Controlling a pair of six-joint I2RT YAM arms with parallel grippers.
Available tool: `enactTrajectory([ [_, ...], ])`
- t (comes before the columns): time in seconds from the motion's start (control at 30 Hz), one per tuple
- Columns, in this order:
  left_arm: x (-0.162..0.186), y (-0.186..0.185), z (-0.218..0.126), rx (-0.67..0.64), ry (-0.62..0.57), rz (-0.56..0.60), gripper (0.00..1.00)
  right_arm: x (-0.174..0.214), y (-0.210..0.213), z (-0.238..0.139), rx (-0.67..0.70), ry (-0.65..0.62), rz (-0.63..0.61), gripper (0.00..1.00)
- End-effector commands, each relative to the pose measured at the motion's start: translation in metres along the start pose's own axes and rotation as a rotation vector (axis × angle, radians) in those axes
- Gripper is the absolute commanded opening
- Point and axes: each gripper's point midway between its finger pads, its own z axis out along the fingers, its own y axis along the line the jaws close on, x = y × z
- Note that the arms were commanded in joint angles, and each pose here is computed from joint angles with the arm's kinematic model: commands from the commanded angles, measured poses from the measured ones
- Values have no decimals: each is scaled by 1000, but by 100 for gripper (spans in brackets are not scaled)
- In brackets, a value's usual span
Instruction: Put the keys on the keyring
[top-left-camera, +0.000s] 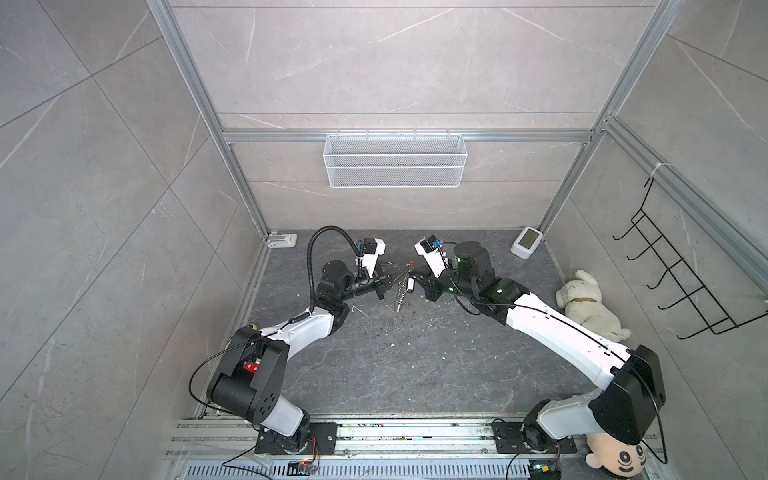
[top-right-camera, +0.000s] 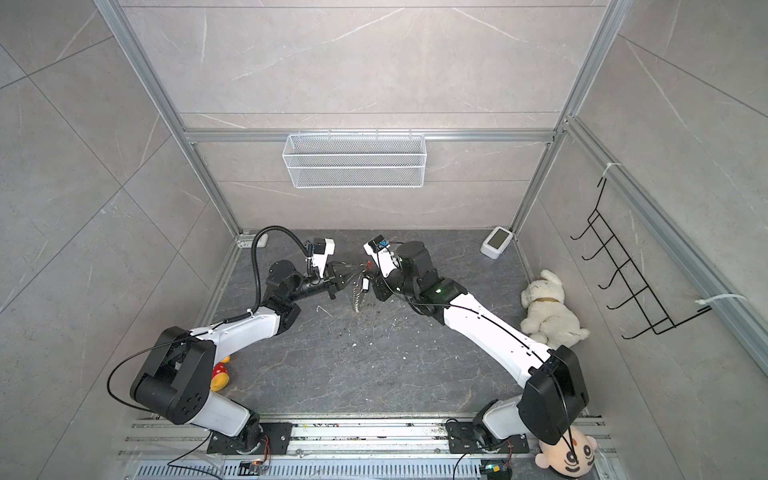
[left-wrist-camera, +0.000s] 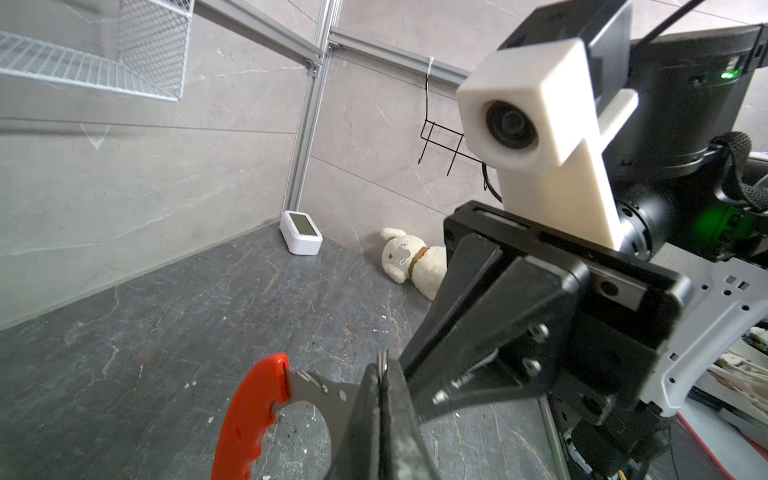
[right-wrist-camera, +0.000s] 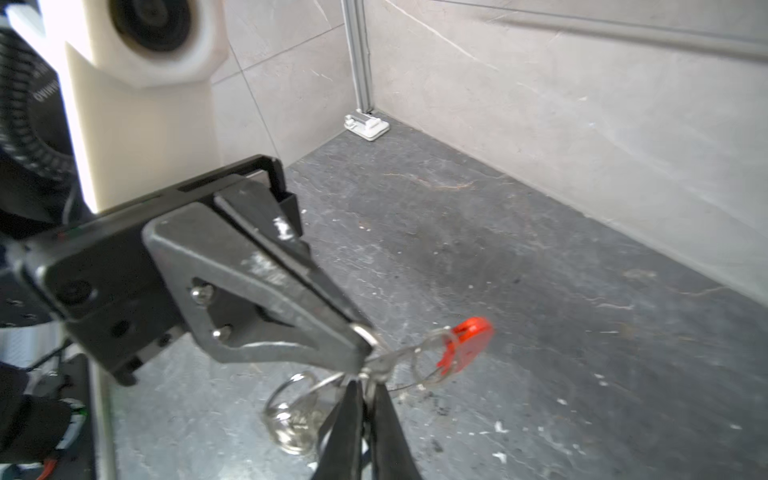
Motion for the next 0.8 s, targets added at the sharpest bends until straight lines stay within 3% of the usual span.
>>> enactTrajectory([
  [0.0,-39,-24,7,49,-104,135,0,7,40,-3,-144,14,-22,17],
  [0.37,-36,-29,2,41,-59,166,0,9,11,-39,47,42,-85,25],
  [0.6,-36,-30,2,46,-58,164,0,12,6,-51,48,30,-45,31],
  [0.77,-38,-32,2,57,-59,163,0,-1,-1,-62,-25,-42,52,33],
])
